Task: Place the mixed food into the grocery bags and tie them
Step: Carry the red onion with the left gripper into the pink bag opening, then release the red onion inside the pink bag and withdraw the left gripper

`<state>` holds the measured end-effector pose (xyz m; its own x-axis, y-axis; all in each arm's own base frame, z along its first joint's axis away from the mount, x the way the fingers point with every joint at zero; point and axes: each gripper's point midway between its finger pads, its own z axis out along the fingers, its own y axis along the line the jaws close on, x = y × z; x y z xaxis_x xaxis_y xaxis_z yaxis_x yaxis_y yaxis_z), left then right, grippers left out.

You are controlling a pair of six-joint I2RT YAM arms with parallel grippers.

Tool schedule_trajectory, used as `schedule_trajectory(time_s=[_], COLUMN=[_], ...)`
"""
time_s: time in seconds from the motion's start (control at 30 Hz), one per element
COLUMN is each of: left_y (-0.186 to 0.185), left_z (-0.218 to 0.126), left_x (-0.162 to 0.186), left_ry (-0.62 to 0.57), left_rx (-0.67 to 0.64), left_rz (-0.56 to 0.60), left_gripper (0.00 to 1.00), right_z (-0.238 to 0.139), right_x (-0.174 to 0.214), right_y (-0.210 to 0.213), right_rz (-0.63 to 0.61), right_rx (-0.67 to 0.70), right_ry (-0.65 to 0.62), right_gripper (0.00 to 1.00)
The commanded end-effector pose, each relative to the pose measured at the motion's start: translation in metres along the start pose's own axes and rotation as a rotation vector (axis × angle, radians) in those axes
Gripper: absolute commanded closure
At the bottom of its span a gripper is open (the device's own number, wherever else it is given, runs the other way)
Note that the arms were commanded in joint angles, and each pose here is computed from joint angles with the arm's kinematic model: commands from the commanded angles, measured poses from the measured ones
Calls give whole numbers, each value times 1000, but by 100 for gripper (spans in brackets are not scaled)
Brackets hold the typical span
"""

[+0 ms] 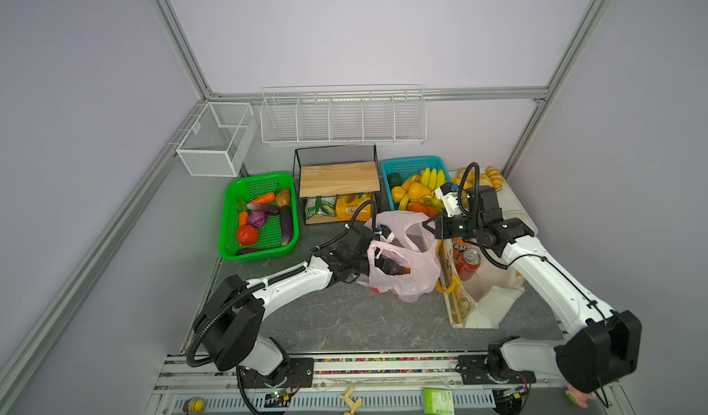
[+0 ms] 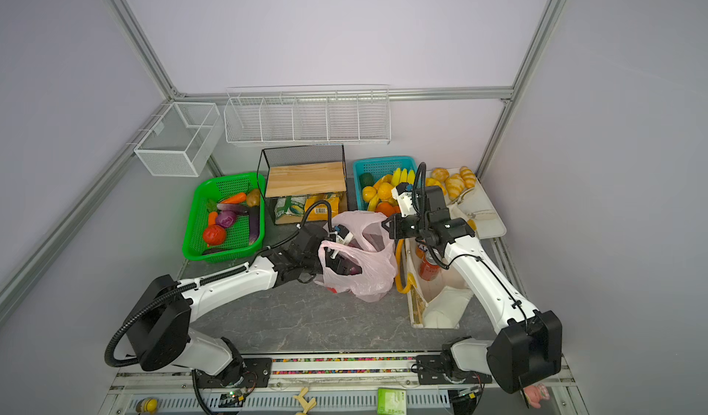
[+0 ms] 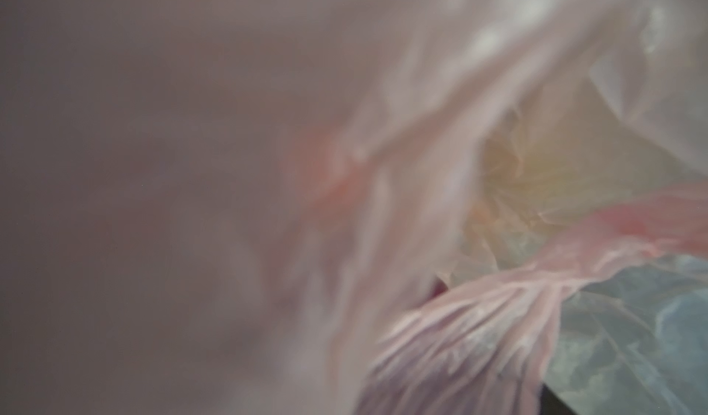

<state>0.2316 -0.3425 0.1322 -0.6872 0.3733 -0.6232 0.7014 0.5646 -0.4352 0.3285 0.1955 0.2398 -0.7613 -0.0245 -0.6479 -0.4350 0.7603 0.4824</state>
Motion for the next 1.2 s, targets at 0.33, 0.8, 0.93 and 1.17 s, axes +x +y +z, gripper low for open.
schedule_trajectory(time_s=[0.33,0.8,0.93,1.17], left_y=[15,10,7,18], left_z=[-10,-67,-102,-162], left_x=[9,-22,-32,-47], left_ry=[62,-111,-227,-393], left_rx=[-112,-145,-117,-91], left_rz=[126,80,74,-13], left_gripper=[17,16,16,17], right_z=[4,2,3,4], right_x=[3,3,3,2], right_y=[-5,-10,-11,-14], right_rz=[-16,-18,-16,-11], right_rx=[20,48,52,66], right_ry=[21,18,19,14], right_gripper=[91,92,92,92])
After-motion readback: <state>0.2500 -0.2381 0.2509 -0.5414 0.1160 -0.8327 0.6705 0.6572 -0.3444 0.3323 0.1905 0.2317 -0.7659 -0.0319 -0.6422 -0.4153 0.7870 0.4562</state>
